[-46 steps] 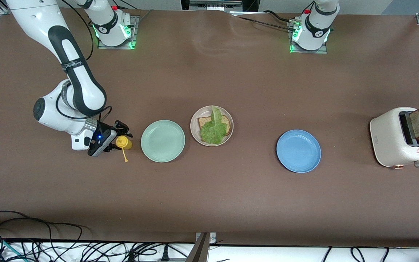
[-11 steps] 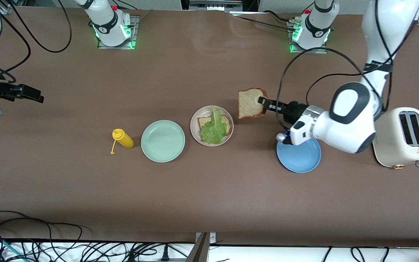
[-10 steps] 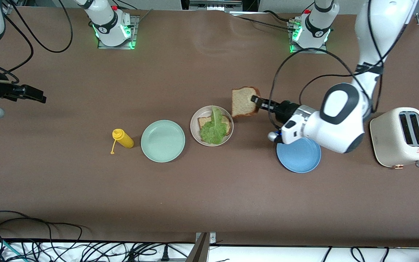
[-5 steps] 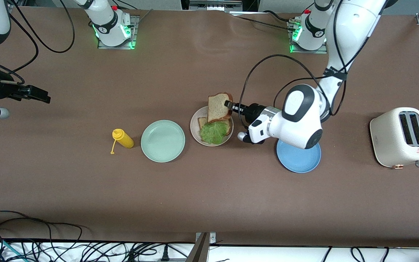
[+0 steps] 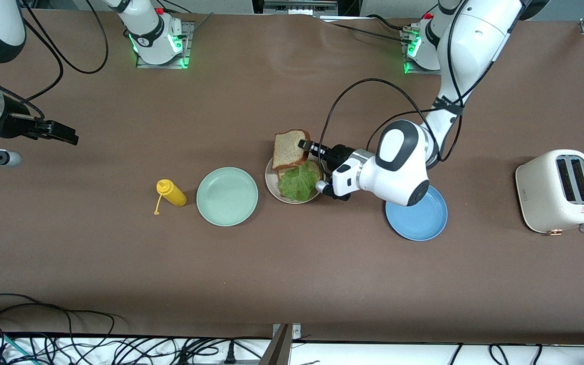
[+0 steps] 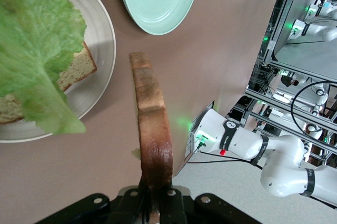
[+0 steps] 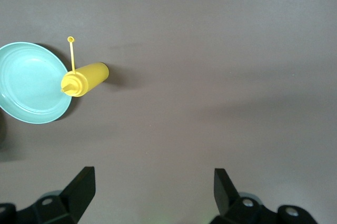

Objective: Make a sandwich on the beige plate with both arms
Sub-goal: 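Lower the toast onto the lettuce and open the left gripper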

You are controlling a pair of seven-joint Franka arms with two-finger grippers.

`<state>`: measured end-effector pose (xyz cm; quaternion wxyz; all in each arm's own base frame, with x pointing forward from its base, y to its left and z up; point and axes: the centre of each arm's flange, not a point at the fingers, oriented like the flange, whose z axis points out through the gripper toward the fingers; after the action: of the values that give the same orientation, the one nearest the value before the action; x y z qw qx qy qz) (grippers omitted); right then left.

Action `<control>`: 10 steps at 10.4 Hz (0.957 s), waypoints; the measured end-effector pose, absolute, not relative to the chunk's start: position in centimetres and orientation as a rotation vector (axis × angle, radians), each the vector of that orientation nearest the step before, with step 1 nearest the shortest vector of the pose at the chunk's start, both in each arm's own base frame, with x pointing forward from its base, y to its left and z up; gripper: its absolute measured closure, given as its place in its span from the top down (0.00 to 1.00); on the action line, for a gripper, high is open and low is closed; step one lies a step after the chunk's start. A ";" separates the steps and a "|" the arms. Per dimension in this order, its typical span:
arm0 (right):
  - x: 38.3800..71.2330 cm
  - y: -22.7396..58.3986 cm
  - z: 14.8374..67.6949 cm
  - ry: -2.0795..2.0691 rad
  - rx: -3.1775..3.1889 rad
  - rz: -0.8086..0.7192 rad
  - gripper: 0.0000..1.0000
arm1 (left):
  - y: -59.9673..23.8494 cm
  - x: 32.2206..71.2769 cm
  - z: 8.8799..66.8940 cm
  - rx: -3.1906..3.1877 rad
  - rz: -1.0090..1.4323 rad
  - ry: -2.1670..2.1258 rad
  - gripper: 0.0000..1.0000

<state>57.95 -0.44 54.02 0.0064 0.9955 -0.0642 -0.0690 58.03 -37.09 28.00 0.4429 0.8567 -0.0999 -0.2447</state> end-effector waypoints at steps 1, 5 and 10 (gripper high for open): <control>57.9 -1.1 54.0 -0.214 3.107 -0.216 1.00 | -37.0 58.5 26.9 2.130 -0.559 -0.252 0.09; 58.0 -4.1 55.1 -0.282 3.090 -0.180 1.00 | -36.2 59.0 22.4 2.138 -0.518 -0.261 0.09; 58.0 -4.9 55.7 -0.190 3.085 -0.164 1.00 | -36.5 57.9 20.7 2.147 -0.547 -0.253 0.09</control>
<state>58.00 -4.89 55.67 0.0234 0.9964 -0.0612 -0.0529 57.88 -36.48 20.66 0.4404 0.8644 -0.1017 -0.2202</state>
